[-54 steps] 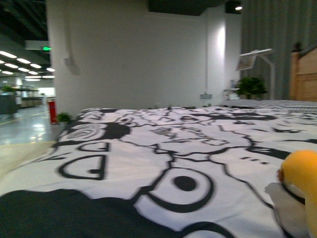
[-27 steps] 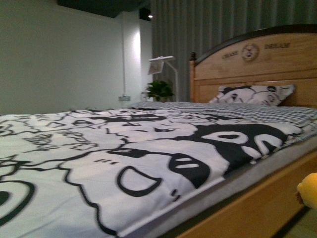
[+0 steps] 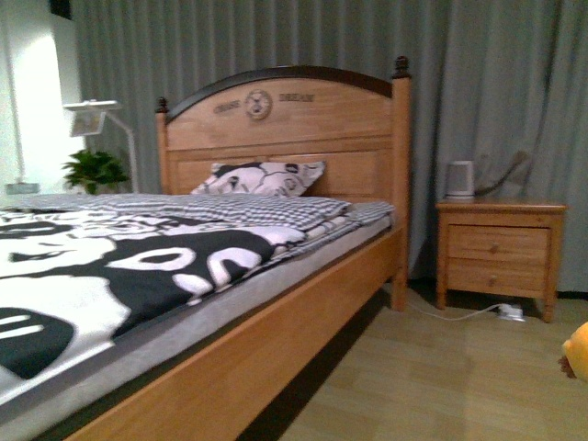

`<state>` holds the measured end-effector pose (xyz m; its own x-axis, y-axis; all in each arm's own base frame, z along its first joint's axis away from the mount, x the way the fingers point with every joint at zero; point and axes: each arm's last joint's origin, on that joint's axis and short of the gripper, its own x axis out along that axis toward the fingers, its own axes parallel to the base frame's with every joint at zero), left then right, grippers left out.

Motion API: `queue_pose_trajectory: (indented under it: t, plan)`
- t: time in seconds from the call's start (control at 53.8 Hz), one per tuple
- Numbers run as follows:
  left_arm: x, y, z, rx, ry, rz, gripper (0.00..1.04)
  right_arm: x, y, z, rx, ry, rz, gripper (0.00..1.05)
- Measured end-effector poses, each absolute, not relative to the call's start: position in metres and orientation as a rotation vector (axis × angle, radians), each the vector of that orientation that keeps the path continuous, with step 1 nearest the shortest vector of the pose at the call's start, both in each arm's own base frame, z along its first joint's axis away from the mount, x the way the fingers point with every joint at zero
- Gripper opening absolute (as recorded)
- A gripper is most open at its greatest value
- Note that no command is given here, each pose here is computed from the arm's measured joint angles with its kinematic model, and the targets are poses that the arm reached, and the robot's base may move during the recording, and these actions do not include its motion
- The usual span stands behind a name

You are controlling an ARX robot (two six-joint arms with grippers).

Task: Put away toys

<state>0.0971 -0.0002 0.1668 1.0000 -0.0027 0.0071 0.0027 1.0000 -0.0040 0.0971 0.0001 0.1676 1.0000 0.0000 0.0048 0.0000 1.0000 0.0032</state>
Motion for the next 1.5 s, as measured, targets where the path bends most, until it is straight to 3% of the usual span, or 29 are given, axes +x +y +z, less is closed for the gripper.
queue_pose_trajectory:
  t: [1.504]
  plan:
    - [0.0971, -0.0003, 0.1668, -0.004, -0.007, -0.003, 0.98, 0.0971, 0.0, 0.1676, 0.003, -0.005, 0.001, 0.07]
